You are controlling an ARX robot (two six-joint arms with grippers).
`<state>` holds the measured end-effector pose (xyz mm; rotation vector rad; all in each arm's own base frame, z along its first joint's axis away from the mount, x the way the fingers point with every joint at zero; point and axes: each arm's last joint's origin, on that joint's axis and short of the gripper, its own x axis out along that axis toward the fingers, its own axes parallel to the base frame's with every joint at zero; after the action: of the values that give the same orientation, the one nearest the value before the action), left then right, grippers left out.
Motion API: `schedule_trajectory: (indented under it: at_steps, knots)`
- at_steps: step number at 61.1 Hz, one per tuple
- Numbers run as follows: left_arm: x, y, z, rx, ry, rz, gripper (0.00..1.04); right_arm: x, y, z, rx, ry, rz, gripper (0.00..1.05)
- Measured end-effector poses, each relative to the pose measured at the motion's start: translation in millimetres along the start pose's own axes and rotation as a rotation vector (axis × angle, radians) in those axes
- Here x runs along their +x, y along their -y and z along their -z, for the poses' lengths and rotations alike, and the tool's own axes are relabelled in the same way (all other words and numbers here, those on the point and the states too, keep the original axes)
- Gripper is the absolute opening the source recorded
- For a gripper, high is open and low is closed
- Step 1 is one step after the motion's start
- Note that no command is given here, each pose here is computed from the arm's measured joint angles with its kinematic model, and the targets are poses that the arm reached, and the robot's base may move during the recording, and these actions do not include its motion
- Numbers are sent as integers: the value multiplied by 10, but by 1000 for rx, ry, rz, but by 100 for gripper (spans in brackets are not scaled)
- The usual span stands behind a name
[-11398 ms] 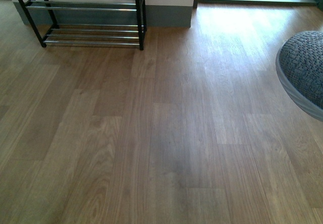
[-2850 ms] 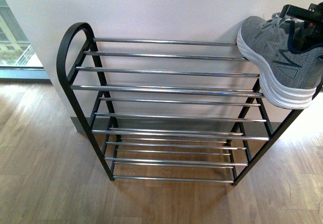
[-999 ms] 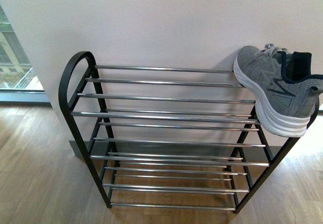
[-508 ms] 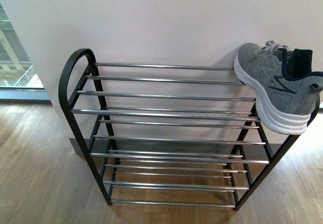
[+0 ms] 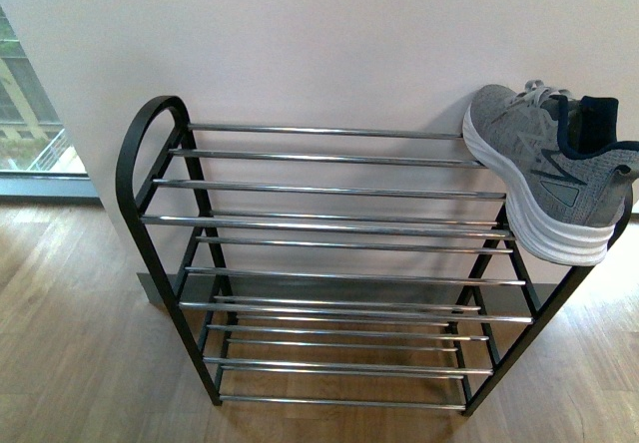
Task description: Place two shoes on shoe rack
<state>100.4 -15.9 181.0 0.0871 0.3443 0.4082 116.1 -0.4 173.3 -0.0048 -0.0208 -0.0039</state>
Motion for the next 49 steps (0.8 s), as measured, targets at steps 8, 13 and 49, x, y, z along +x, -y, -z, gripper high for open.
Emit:
schedule_trajectory:
  at_steps: [8, 13, 49]
  knots:
    - [0, 0, 0, 0, 0, 0, 2, -29, 0, 0, 0, 1, 0, 2]
    - [0, 0, 0, 0, 0, 0, 2, -45, 0, 0, 0, 1, 0, 2]
    - [0, 0, 0, 0, 0, 0, 2, -193, -2, 29, 1, -5, -2, 2]
